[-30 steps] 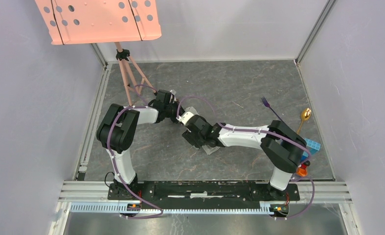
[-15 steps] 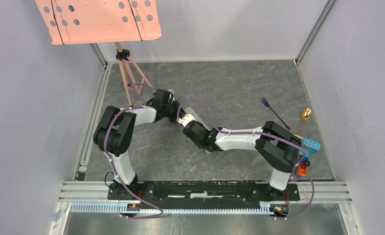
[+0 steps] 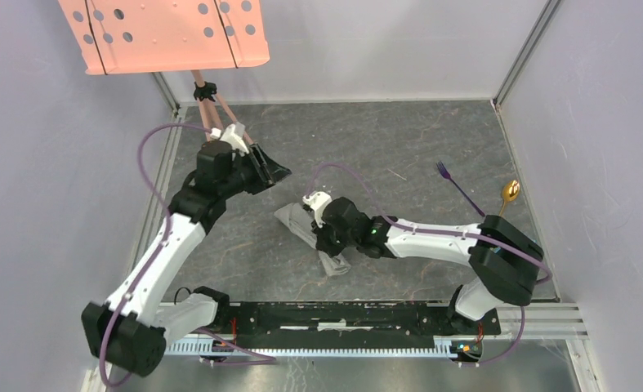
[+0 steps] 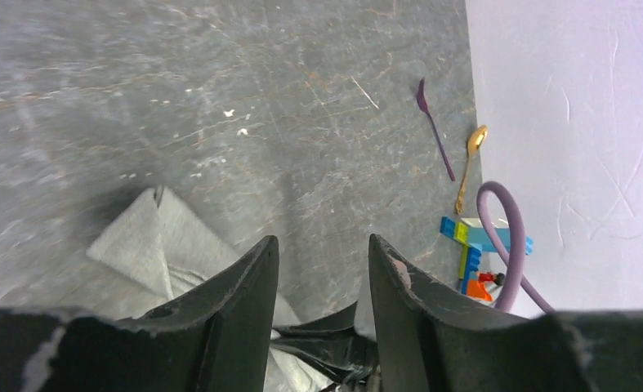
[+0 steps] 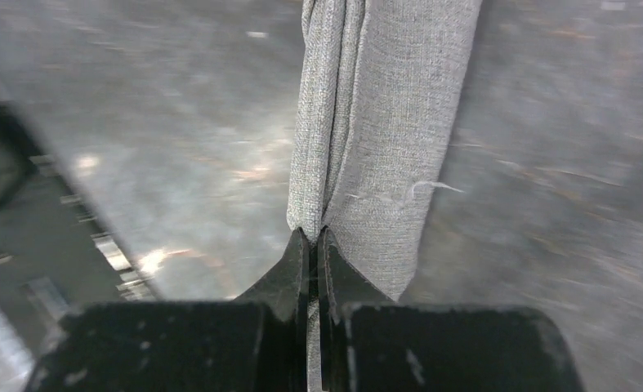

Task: Fold the napkin into a case and place the utensils inside
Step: Turn over the smaller rectangle-folded napkin at the center of the board.

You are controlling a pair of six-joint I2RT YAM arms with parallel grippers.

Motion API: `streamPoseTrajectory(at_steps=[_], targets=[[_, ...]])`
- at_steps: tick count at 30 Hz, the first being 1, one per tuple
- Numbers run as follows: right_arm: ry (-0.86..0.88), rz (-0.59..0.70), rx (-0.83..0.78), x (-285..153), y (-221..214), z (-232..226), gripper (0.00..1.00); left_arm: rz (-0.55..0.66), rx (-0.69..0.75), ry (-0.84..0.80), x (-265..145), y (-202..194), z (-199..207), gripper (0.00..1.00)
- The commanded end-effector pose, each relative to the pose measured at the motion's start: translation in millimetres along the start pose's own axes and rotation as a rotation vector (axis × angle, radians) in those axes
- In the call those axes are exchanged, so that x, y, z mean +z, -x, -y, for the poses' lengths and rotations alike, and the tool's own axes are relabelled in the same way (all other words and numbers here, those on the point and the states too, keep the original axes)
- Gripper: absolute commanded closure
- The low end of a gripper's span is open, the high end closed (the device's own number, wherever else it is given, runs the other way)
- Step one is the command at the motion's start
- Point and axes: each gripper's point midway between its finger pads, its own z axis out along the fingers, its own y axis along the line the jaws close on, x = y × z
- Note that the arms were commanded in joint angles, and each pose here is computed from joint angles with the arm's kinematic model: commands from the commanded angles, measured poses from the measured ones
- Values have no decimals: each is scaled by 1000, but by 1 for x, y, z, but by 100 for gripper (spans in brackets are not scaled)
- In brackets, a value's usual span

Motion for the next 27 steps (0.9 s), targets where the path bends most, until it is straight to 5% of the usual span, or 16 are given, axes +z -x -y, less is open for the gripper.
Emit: streamPoseTrajectory(at_steps=[1, 7, 16, 19, 21, 25, 27], targets=[[478, 104, 189, -31, 29, -86, 100, 22, 75, 152, -47, -7, -27, 48], [765, 78, 423, -46, 18, -115, 100, 28, 94, 164, -76, -17, -27, 48], [819, 84, 635, -36, -6, -53, 96, -59, 88, 123, -62, -32, -27, 48], [746, 45, 617, -20, -23, -24, 85, -102, 85, 109, -51, -39, -30, 48], [660, -6, 545, -5, -32, 2, 69, -148, 81, 82, -43, -48, -30, 47], [224, -108, 278, -1, -34, 88, 37, -253, 41, 35, -22, -76, -40, 47], [107, -86, 212, -17, -18, 106, 33, -292, 1, 4, -11, -90, -44, 47]])
